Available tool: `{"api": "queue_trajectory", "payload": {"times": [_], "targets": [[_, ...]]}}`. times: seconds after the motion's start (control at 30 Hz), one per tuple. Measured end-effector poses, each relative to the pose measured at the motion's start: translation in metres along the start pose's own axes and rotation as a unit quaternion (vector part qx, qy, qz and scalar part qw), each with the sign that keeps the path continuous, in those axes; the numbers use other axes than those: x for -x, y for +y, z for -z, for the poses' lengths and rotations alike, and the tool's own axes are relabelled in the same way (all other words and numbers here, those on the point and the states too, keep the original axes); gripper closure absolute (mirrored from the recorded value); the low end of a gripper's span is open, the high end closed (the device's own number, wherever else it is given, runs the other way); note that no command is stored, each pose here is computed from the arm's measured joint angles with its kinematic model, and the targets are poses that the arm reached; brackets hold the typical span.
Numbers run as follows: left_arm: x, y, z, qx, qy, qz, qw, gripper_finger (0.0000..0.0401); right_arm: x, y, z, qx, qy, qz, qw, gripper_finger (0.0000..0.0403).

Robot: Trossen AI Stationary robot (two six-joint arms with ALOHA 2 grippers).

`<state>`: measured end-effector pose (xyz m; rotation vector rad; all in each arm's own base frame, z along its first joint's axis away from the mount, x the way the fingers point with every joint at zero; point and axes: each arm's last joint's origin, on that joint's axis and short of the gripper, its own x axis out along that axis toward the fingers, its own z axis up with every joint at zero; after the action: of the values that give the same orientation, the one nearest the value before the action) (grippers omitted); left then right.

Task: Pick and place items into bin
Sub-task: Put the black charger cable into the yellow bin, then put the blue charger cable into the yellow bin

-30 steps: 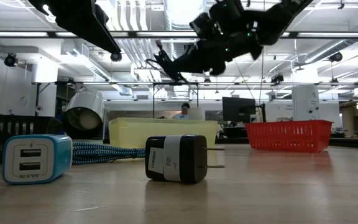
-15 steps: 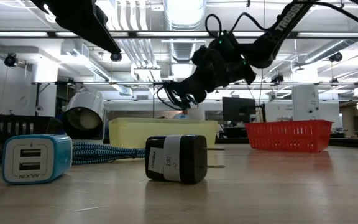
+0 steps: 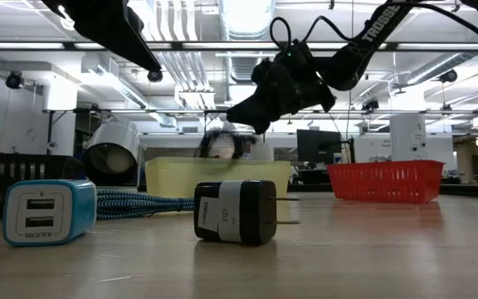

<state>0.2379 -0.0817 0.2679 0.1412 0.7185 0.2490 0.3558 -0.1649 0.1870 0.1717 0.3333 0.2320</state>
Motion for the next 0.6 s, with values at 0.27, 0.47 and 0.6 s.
{"api": "queue_trajectory", "payload": {"times": [0.27,0.47,0.6], "targets": [[0.001,0.000,-0.002,0.003,-0.004,0.001,1.000,0.0232,0.000,0.000,-0.004,-0.013,0.006,-0.009,1.000,0.0219],[0.000,0.000,-0.001,0.041,-0.003,0.001,0.999,0.0232,0.006,0.011,-0.017,0.008,-0.014,-0.096,0.995,0.0209],[0.000,0.000,-0.001,0.044,-0.006,0.002,0.999,0.0232,0.010,0.026,-0.018,0.062,-0.020,-0.116,0.991,0.0215]]}}
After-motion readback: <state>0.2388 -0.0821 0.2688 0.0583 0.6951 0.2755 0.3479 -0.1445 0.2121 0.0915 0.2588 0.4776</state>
